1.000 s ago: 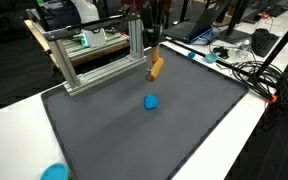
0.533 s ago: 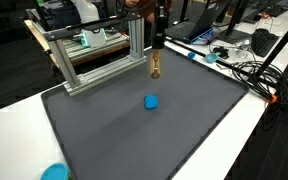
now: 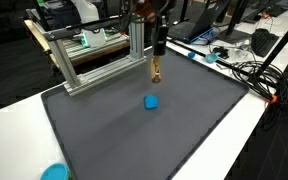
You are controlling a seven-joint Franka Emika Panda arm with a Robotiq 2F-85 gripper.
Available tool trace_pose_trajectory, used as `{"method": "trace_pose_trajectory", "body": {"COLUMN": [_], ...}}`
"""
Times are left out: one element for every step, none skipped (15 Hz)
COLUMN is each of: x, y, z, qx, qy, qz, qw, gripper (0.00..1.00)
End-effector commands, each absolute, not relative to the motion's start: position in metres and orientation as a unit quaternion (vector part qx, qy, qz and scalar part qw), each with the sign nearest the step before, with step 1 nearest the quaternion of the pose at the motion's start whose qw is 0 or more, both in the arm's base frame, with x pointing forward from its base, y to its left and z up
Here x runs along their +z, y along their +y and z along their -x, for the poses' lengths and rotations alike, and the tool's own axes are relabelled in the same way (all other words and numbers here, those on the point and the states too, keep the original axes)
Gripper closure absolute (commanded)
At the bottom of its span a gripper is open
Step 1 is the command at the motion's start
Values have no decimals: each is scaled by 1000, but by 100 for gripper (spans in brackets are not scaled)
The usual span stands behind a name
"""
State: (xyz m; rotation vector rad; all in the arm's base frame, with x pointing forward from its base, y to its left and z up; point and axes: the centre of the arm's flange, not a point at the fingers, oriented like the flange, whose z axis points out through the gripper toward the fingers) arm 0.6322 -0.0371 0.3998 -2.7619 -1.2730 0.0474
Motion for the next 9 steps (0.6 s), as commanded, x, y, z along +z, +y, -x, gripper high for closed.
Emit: {"method": "trace_pose_trajectory", "body": {"x": [406, 405, 402, 398, 393, 387, 392, 387, 383], "y": [-48, -51, -54, -59, -64, -70, -58, -63, -65], "z": [-633, -635, -636, -638, -638, -637, -645, -643, -642], "qx": [-42, -55, -63, -64, -63, -50, -53, -48, -45], "qy": [-466, -483, -498, -506, -514, -513, -499, -501, -502], "qz": [884, 874, 865, 860, 855, 856, 864, 864, 863], "qw": [14, 3, -14, -29, -38, -42, -24, -28, -29], "gripper": [77, 77, 77, 77, 77, 77, 52, 52, 52]}}
